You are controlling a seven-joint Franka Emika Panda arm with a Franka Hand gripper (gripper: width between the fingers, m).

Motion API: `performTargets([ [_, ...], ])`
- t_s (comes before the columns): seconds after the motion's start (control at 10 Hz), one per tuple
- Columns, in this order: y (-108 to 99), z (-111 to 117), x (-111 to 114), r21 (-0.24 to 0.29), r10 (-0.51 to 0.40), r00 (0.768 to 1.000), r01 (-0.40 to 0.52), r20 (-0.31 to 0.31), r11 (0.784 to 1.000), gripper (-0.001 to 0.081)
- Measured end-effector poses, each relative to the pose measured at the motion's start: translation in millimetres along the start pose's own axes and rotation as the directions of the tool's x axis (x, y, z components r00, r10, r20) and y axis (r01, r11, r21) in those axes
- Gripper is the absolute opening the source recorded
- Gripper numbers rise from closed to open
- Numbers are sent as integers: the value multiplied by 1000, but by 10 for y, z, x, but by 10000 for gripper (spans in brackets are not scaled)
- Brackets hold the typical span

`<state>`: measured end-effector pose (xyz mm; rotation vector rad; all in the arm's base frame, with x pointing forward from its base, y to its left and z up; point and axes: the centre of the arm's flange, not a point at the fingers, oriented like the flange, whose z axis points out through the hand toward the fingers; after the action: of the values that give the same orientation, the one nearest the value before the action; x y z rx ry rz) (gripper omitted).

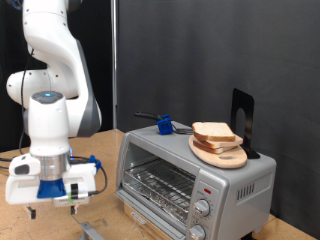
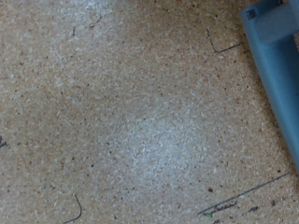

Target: Make a piece of toast with the oven

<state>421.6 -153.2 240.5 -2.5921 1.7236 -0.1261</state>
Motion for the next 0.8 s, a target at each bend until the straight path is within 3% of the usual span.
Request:
performTargets([
  [0.1,0,26,-6,-5,-1,1000,1,-4,1000,800],
  [0.2,-25,20,-33,32,-5,999,4,33,999,800],
  [0.4,-116,-188,-130,174,-77,982,47,175,984,800],
  [0.6,-159,-480,-205,305,-158,953,75,257,949,800],
  [0.8,-201,-785,-290,386,-213,920,74,330,920,800],
])
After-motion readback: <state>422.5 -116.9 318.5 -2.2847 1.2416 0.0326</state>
